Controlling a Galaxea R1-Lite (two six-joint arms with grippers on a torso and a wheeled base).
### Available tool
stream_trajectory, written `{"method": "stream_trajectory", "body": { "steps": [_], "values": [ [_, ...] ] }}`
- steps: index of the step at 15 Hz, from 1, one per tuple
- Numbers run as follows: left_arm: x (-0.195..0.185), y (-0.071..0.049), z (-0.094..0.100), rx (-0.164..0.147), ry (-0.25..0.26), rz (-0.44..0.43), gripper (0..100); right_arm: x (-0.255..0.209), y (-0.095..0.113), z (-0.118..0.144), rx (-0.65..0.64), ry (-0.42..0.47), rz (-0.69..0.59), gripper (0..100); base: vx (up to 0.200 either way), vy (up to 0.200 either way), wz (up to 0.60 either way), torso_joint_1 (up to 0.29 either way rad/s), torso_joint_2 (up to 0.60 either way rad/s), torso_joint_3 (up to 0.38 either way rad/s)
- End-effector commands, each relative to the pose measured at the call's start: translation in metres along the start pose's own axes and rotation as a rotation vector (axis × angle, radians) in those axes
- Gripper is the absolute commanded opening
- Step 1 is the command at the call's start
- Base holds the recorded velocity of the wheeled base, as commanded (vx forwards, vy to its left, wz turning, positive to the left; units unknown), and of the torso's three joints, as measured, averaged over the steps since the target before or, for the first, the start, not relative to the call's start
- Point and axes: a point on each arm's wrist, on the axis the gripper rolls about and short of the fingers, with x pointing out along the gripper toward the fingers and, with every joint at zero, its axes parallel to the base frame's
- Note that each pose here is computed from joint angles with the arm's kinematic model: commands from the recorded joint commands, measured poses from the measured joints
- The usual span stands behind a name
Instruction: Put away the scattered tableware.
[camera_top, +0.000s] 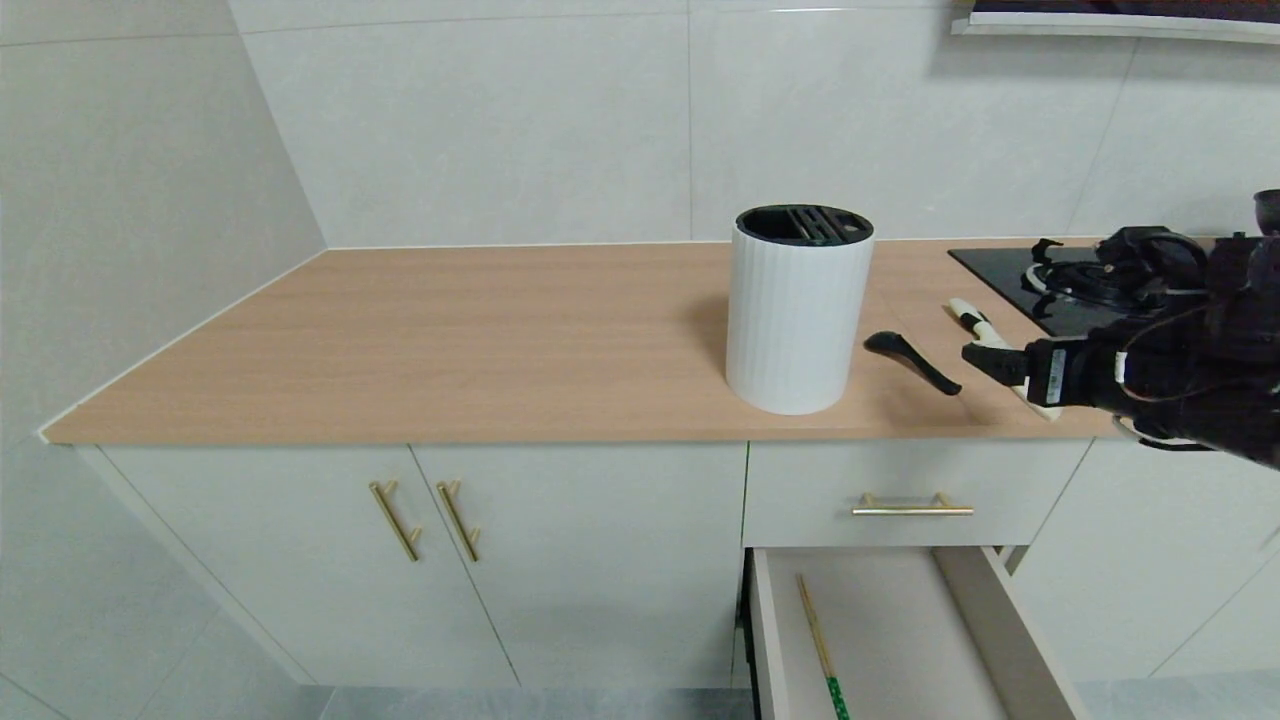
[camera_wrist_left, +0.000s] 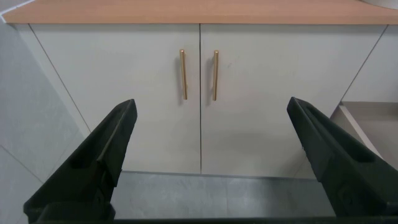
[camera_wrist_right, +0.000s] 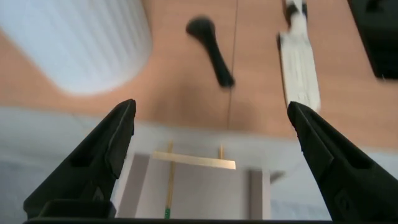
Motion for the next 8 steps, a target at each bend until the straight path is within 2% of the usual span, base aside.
{"method": "stream_trajectory", "body": {
  "steps": [1, 3, 8],
  "values": [
    [0.000, 0.000, 0.000, 0.000, 0.000, 0.000, 100, 0.037, 0.002, -0.002, -0.001, 0.019, 0.008, 100, 0.000, 0.000, 0.00, 0.000, 0.00, 0.000],
    [0.000, 0.000, 0.000, 0.000, 0.000, 0.000, 100, 0.049, 0.002, -0.006, 0.001, 0.030, 0.013, 100, 0.000, 0.000, 0.00, 0.000, 0.00, 0.000],
    [0.000, 0.000, 0.000, 0.000, 0.000, 0.000, 100, 0.088, -0.002, -0.042, -0.002, 0.088, 0.027, 100, 0.000, 0.000, 0.00, 0.000, 0.00, 0.000]
  ]
}}
